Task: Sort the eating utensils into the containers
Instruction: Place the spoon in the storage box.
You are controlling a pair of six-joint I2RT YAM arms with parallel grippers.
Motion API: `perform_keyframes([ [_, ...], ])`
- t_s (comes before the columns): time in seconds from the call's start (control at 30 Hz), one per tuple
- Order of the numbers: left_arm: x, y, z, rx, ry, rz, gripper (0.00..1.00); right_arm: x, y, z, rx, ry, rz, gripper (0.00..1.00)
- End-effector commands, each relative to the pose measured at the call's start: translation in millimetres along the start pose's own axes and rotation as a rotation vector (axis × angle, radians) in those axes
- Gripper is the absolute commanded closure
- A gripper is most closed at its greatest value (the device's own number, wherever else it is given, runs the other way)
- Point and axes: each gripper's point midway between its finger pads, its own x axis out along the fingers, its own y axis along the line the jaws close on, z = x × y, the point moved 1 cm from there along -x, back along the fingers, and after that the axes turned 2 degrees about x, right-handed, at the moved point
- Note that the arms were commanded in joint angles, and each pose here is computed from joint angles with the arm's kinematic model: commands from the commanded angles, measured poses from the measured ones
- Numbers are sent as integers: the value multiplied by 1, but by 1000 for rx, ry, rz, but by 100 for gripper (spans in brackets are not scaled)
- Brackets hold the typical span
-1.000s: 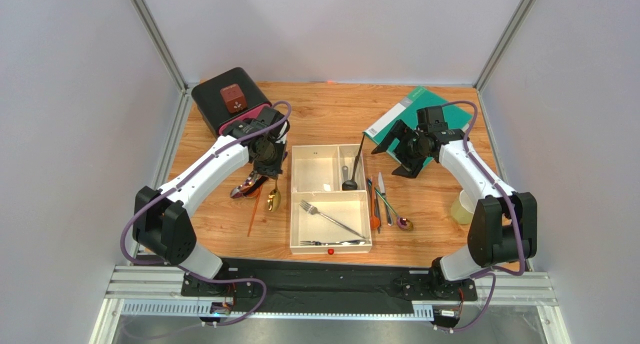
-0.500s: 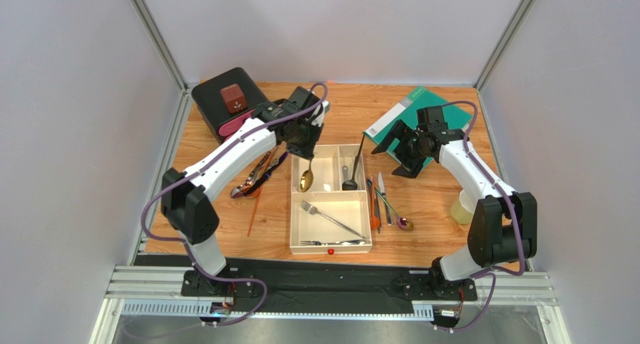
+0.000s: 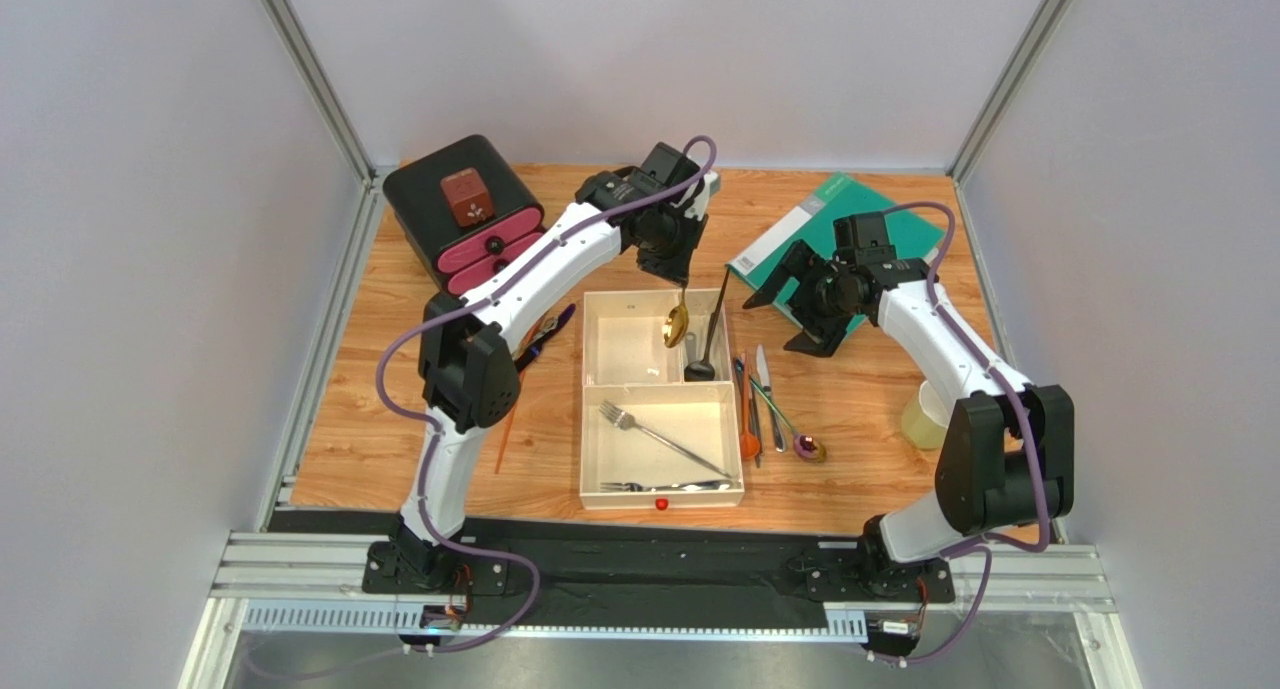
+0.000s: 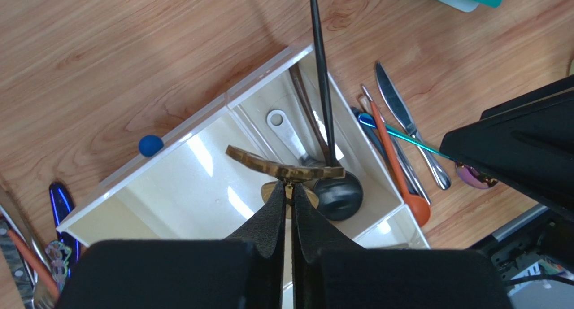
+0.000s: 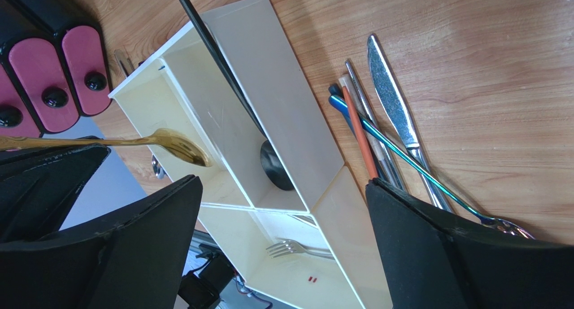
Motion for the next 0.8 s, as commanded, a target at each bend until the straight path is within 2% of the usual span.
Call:
perform_keyframes([
  [0.0, -6, -16, 15, -3, -38, -67, 100, -1, 2, 6, -13, -20, 7, 0],
  [0.4, 3, -46, 20, -39, -46, -185, 100, 2, 0, 5, -5, -9, -1, 0],
  [0.63, 30, -48, 1, -50, 7, -198, 100, 0, 0, 5, -13, -12, -4, 0],
  [0.77, 44, -41, -24, -50, 57, -181, 100, -2, 1, 6, -19, -23, -2, 0],
])
